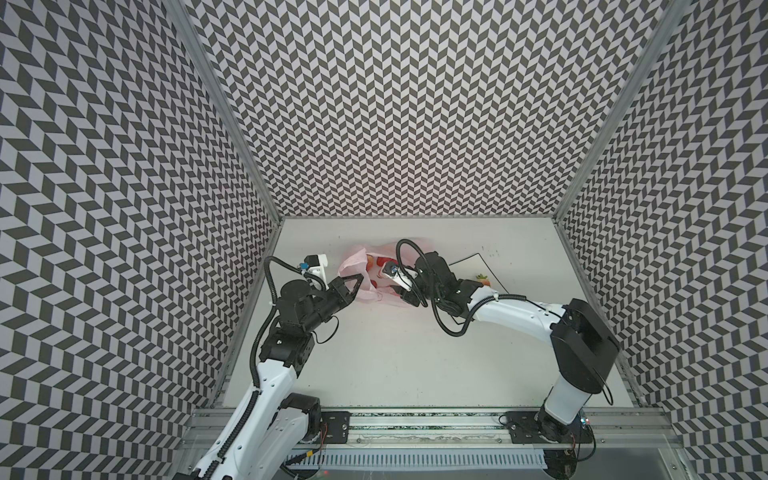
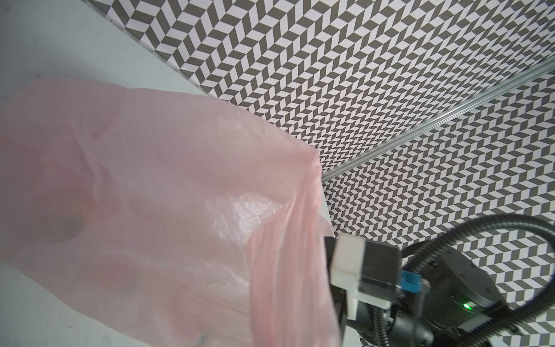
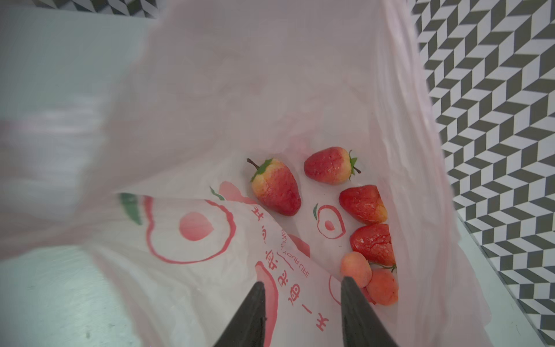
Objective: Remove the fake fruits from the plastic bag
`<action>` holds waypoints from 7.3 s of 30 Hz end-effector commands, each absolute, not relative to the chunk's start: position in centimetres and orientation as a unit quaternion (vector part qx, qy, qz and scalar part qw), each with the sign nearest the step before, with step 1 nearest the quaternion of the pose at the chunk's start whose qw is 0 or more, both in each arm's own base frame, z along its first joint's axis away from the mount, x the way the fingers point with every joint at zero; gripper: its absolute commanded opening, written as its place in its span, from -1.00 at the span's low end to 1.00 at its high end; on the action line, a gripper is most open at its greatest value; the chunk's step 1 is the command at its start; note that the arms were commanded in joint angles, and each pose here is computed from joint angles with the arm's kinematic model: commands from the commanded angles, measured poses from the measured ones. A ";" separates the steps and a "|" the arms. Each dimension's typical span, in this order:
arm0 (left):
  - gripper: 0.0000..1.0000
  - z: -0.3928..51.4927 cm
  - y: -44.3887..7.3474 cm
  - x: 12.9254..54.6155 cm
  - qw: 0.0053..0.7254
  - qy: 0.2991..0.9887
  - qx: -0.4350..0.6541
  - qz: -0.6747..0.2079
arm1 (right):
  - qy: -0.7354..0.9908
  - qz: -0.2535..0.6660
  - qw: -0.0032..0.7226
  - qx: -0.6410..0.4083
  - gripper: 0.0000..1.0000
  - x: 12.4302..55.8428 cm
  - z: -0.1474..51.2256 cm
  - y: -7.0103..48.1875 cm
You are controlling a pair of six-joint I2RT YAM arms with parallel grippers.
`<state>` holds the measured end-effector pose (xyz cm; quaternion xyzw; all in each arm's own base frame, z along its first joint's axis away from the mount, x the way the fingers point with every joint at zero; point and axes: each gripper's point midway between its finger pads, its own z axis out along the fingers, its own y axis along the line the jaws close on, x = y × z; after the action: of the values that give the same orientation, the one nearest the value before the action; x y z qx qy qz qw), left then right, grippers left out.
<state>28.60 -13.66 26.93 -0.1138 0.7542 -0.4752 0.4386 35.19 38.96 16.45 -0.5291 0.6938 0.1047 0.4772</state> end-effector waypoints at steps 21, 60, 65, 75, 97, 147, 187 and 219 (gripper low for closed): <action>-1.00 32.4 -11.5 25.4 0.479 0.768 -0.099 -0.414 | 0.760 0.070 0.417 -0.493 -0.31 36.7 9.0 39.9; -1.00 23.7 -14.5 22.4 0.249 0.856 -0.131 -0.434 | 0.840 0.340 0.422 0.025 0.05 41.7 14.0 43.0; -1.00 21.8 -16.1 20.2 0.214 0.855 -0.134 -0.454 | 0.840 0.379 0.379 0.076 -0.01 40.5 13.0 42.6; -1.00 21.1 -18.3 18.3 0.220 0.850 -0.104 -0.468 | 0.827 0.431 0.354 0.072 -0.04 40.7 11.9 45.1; -1.00 27.2 -19.1 16.2 0.303 0.780 0.000 -0.547 | 0.868 0.257 0.388 0.175 0.44 45.8 1.5 43.0; -1.00 20.3 -15.5 20.8 0.401 0.782 -0.111 -0.465 | 0.820 0.431 0.375 -0.015 -0.54 35.4 14.7 41.6; -1.00 19.4 -13.6 20.6 0.438 0.771 -0.131 -0.443 | 0.813 0.401 0.379 -0.186 -0.53 24.2 19.1 34.1; -0.58 15.4 -15.5 18.6 0.331 0.824 -0.118 -0.445 | 0.843 0.292 0.433 0.131 0.27 39.3 8.5 38.3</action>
<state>18.67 -14.98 13.48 -0.1381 0.8354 -0.4274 0.3169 38.19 37.22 6.87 0.0993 0.8649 0.2482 0.4248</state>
